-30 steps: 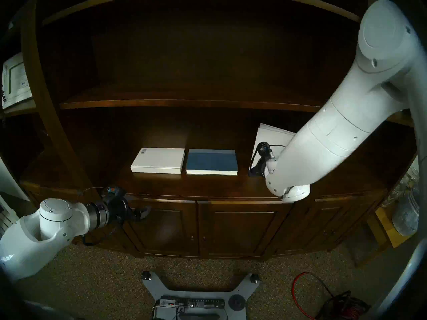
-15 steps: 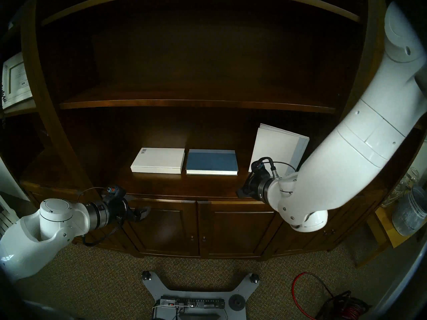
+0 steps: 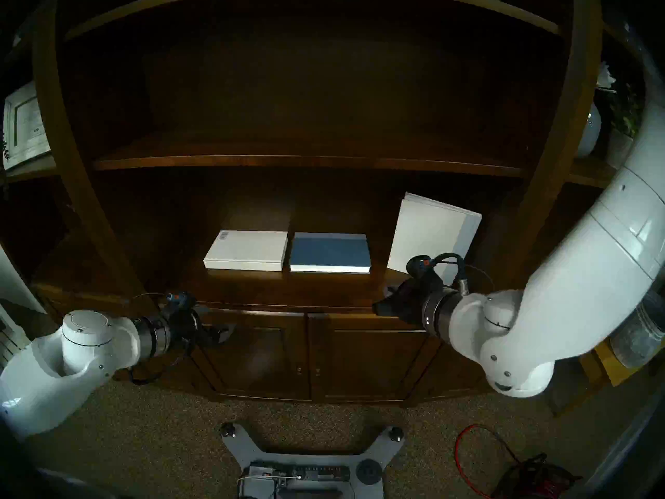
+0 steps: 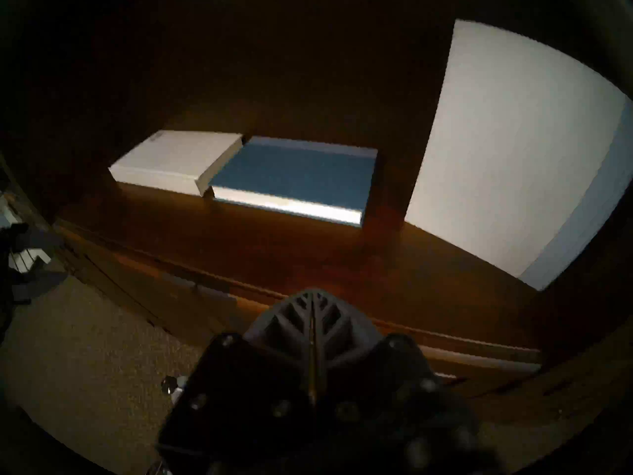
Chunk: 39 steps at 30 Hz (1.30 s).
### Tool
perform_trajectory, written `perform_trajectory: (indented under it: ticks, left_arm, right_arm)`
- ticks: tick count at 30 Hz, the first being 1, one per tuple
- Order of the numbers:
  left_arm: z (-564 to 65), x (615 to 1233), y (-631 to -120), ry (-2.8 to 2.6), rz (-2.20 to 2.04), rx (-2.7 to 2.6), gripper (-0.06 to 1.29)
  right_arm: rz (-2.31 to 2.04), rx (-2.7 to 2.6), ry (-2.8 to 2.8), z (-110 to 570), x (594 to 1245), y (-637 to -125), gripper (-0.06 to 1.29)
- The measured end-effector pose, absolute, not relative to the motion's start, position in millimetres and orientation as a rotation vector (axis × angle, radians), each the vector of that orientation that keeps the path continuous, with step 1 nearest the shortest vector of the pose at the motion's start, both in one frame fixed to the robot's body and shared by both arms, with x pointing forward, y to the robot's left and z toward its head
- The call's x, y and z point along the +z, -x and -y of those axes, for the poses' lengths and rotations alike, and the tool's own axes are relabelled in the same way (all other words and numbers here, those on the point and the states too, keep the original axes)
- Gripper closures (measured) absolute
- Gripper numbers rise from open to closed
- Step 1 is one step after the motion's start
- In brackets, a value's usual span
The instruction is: Close the books and align them horizontally on the shelf
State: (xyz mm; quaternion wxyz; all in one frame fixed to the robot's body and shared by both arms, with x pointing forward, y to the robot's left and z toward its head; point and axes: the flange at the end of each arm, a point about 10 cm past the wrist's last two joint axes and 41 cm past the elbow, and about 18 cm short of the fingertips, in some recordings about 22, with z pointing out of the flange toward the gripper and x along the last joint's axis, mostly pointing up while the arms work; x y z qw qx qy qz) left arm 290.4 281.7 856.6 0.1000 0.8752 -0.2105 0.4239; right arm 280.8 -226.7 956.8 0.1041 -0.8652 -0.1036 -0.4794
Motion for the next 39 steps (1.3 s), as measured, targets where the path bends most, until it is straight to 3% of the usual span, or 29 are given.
perform_trajectory:
  ticks: [19, 20, 21, 22, 23, 24, 27, 39]
  left_arm:
    - [-282, 857, -290, -2.587, 0.623, 1.254, 0.00]
    - [-282, 857, -290, -2.587, 0.623, 1.254, 0.00]
    - [-282, 857, -290, -2.587, 0.623, 1.254, 0.00]
    - [-282, 857, -290, -2.587, 0.623, 1.254, 0.00]
    - [-282, 857, -290, -2.587, 0.623, 1.254, 0.00]
    - [-282, 857, -290, -2.587, 0.623, 1.254, 0.00]
    - [-282, 857, -291, -2.587, 0.623, 1.255, 0.00]
    - [-282, 857, -291, -2.586, 0.623, 1.256, 0.00]
  right_arm:
    - [0.365, -1.403, 2.316, 268, 962, -249, 1.24]
    - [0.374, -1.397, 2.309, 270, 962, -247, 1.12]
    - [0.390, -1.388, 2.297, 271, 961, -244, 0.89]
    - [0.407, -1.378, 2.284, 272, 961, -241, 0.48]
    - [0.425, -1.368, 2.270, 274, 961, -238, 0.20]
    - [0.436, -1.361, 2.261, 274, 961, -235, 0.12]
    - [0.483, -1.331, 2.223, 278, 961, -226, 0.00]
    - [0.564, -1.264, 2.090, 280, 967, -207, -0.01]
